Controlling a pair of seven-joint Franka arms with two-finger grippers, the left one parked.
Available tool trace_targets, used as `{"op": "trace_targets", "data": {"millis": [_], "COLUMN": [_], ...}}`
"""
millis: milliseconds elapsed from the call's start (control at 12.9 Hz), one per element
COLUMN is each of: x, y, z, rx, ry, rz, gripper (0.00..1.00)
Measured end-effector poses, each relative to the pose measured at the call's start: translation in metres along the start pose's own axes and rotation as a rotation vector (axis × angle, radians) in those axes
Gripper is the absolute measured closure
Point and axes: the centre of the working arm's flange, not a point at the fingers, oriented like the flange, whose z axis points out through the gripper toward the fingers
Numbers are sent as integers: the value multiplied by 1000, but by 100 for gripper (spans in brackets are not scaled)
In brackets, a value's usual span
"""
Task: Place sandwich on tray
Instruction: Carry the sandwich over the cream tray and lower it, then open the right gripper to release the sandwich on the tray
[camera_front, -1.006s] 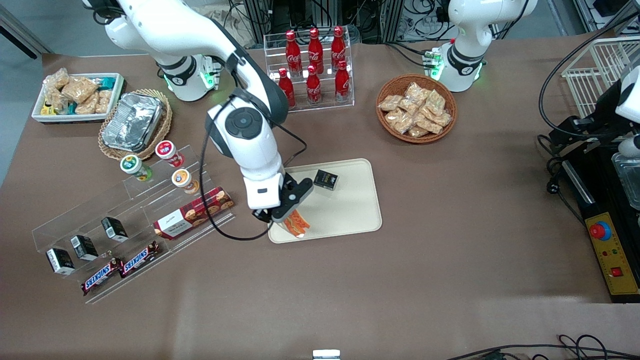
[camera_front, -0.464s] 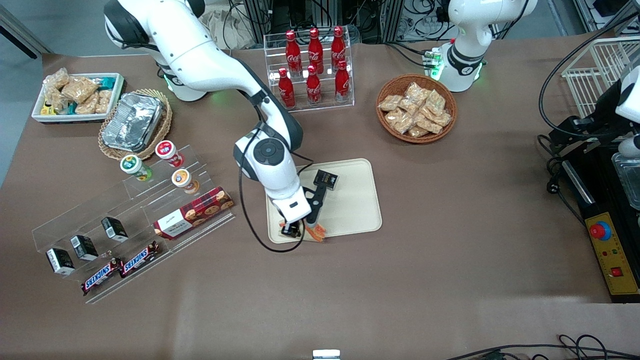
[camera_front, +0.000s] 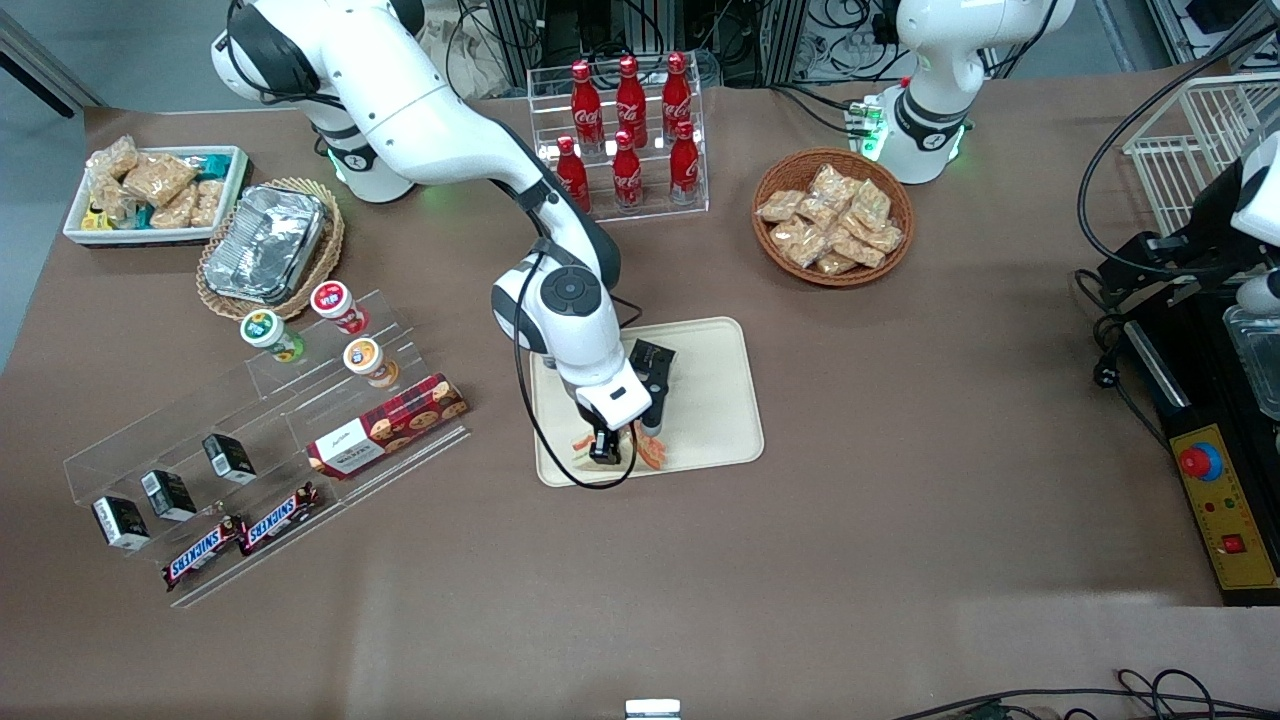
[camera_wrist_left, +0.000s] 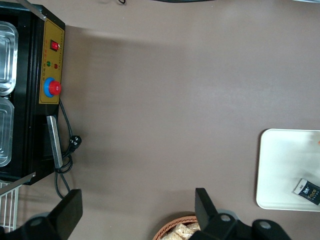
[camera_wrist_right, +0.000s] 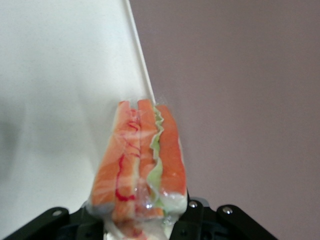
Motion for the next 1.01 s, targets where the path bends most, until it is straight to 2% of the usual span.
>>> {"op": "trace_targets", "data": {"millis": [387,542,774,851,1006], "x": [20,20,22,23,28], "y": [-35,-35,-33,-32,-26], "z": [25,25,23,22,13], "rx": [3,-3,-17,-20,-37], "ry": [24,31,49,53,72], "rz": [-55,-55,-54,-53,-51], "gripper": [49,35,4,0,0]}}
